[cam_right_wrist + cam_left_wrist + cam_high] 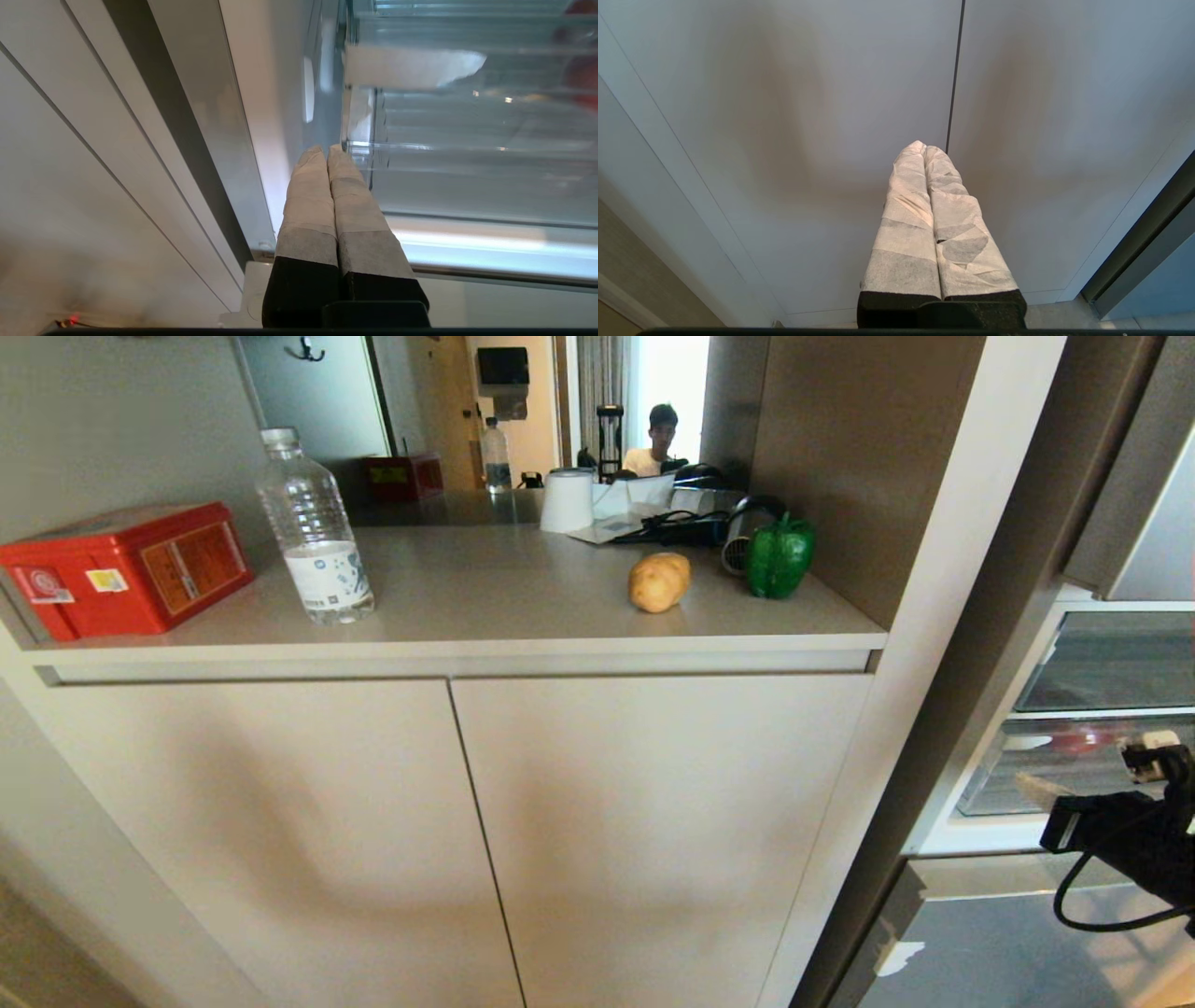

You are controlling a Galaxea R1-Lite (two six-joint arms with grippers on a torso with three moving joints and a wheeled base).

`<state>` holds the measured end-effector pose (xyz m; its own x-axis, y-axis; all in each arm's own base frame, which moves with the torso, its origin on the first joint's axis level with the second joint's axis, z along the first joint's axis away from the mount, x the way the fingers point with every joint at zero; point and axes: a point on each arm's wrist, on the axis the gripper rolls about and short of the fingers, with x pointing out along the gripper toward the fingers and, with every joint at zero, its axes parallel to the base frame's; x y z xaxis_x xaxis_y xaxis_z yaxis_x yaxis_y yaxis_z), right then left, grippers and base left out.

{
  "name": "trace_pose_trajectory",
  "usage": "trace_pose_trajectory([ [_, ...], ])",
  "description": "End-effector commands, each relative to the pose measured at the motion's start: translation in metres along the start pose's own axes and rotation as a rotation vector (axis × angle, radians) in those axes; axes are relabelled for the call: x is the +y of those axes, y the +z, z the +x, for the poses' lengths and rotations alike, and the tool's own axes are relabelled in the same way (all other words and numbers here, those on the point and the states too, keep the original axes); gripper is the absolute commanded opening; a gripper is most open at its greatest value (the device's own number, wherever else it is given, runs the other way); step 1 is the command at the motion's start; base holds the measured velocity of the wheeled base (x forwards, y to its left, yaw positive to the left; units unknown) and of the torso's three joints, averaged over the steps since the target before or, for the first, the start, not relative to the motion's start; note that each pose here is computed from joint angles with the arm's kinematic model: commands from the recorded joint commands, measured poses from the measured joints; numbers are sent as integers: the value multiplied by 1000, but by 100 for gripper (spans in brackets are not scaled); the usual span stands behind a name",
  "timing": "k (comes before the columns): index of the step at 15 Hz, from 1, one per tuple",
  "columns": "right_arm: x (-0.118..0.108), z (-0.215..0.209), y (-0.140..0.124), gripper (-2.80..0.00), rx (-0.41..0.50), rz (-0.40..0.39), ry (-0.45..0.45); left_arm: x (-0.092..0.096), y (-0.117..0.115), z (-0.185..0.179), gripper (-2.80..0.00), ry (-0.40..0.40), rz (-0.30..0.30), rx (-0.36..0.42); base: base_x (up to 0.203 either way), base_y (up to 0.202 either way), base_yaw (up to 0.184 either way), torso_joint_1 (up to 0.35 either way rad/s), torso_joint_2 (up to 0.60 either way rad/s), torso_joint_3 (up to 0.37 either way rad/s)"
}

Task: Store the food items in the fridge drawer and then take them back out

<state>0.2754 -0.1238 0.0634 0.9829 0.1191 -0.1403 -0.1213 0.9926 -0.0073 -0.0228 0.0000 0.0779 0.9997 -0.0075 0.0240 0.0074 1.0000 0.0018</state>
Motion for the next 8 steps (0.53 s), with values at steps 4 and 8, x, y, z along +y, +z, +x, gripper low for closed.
trace_pose_trajectory([
  [4, -1, 2, -7, -280, 7, 3, 0, 0, -3, 1, -280, 0, 0, 10, 0, 0, 0, 0, 0, 0],
  [8, -2, 3, -8, 0, 8, 3, -1, 0, -3, 1, -280, 0, 0, 10, 0, 0, 0, 0, 0, 0],
])
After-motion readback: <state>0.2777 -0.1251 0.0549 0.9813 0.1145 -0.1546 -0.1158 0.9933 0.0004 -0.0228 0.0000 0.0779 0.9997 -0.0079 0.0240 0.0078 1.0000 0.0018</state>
